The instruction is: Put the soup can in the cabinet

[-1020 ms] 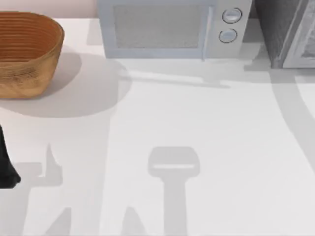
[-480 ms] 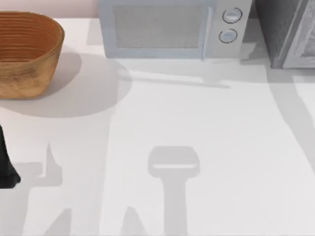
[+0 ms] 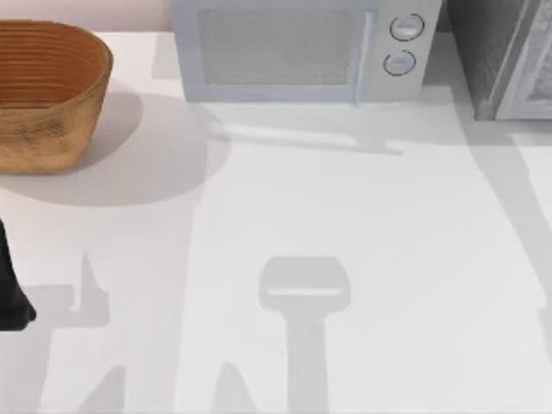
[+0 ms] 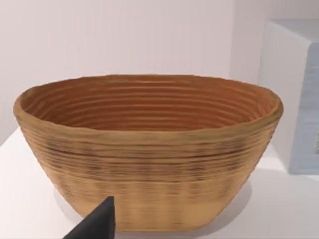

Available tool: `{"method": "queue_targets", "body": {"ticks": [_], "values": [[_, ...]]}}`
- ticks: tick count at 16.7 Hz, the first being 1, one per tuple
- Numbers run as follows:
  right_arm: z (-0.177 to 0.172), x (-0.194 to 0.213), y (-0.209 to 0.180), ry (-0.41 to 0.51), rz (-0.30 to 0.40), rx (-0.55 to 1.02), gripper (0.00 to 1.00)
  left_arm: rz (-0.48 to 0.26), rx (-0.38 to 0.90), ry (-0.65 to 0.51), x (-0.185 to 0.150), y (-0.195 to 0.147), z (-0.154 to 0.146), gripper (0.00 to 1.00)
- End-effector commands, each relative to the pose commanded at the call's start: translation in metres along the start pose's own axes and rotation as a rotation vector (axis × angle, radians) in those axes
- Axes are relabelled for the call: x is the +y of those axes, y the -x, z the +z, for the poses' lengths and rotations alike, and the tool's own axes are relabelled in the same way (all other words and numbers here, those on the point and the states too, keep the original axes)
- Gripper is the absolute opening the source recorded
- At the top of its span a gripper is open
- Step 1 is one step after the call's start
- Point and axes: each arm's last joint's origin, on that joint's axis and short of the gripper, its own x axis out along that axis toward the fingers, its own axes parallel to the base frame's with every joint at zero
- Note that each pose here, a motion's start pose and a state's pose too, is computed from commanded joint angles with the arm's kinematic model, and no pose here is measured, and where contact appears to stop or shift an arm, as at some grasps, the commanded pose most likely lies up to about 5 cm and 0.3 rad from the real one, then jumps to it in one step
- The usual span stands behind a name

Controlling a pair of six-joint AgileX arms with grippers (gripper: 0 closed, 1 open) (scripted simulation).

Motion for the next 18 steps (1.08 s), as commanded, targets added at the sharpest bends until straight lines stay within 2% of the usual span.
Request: {"method": "queue_targets", "body": {"ticks": [4, 9, 17, 18], "values": [[0.011, 0.000, -0.043, 0.000, -0.003, -0.007, 0.00, 0.000, 0.000, 0.000, 0.000, 0.000, 0.000, 1.00], [0.008, -0.006, -0.086, 0.000, -0.009, -0.015, 0.00, 0.000, 0.000, 0.000, 0.000, 0.000, 0.000, 1.00], [0.002, -0.009, -0.099, -0.002, -0.011, -0.015, 0.00, 0.000, 0.000, 0.000, 0.000, 0.000, 0.000, 1.00], [0.002, -0.009, -0.099, -0.002, -0.011, -0.015, 0.08, 0.000, 0.000, 0.000, 0.000, 0.000, 0.000, 1.00]]}}
